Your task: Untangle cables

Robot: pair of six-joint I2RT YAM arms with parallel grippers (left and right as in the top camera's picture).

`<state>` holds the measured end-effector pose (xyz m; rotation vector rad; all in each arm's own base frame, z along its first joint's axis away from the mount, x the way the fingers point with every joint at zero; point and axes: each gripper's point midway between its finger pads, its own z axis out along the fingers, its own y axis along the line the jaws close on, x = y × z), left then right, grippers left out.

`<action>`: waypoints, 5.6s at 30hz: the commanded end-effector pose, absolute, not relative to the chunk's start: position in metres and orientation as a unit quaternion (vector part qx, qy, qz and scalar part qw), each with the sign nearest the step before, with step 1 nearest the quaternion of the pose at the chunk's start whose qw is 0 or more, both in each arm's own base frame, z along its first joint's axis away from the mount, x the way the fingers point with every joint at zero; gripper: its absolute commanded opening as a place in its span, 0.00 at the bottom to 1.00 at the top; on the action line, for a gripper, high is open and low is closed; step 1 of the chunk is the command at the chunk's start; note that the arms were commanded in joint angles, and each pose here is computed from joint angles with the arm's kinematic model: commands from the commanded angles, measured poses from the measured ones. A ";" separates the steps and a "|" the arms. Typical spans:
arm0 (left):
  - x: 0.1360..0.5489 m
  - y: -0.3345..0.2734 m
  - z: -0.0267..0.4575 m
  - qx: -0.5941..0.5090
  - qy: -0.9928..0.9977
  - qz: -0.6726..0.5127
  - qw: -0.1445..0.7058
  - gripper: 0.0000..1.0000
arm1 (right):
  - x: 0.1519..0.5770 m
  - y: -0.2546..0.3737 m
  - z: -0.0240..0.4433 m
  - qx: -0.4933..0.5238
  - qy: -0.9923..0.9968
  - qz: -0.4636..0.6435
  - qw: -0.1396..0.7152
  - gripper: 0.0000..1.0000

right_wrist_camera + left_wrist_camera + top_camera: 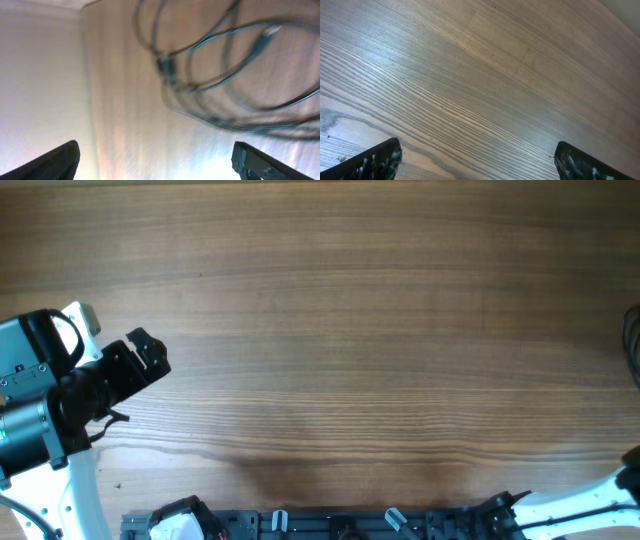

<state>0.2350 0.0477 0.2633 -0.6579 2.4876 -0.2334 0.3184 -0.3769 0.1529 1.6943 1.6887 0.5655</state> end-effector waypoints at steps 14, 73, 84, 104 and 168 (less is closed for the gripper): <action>0.250 0.007 0.272 -0.114 0.943 -0.103 0.295 1.00 | 0.198 0.042 0.512 -0.201 0.676 0.357 0.612 1.00; 0.254 0.005 0.275 -0.106 0.941 -0.104 0.304 1.00 | 0.238 -0.014 0.309 0.241 0.635 0.203 0.705 1.00; 0.252 0.005 0.273 -0.107 0.942 -0.104 0.299 1.00 | 0.261 0.001 0.227 0.145 0.651 0.166 0.726 1.00; 0.250 0.004 0.272 -0.107 0.944 -0.105 0.295 1.00 | 0.251 -0.013 0.113 0.208 0.782 0.106 0.578 1.00; 0.160 -0.070 0.286 -0.017 0.783 -0.280 0.555 1.00 | 0.243 -0.013 0.174 0.195 0.697 0.136 0.676 1.00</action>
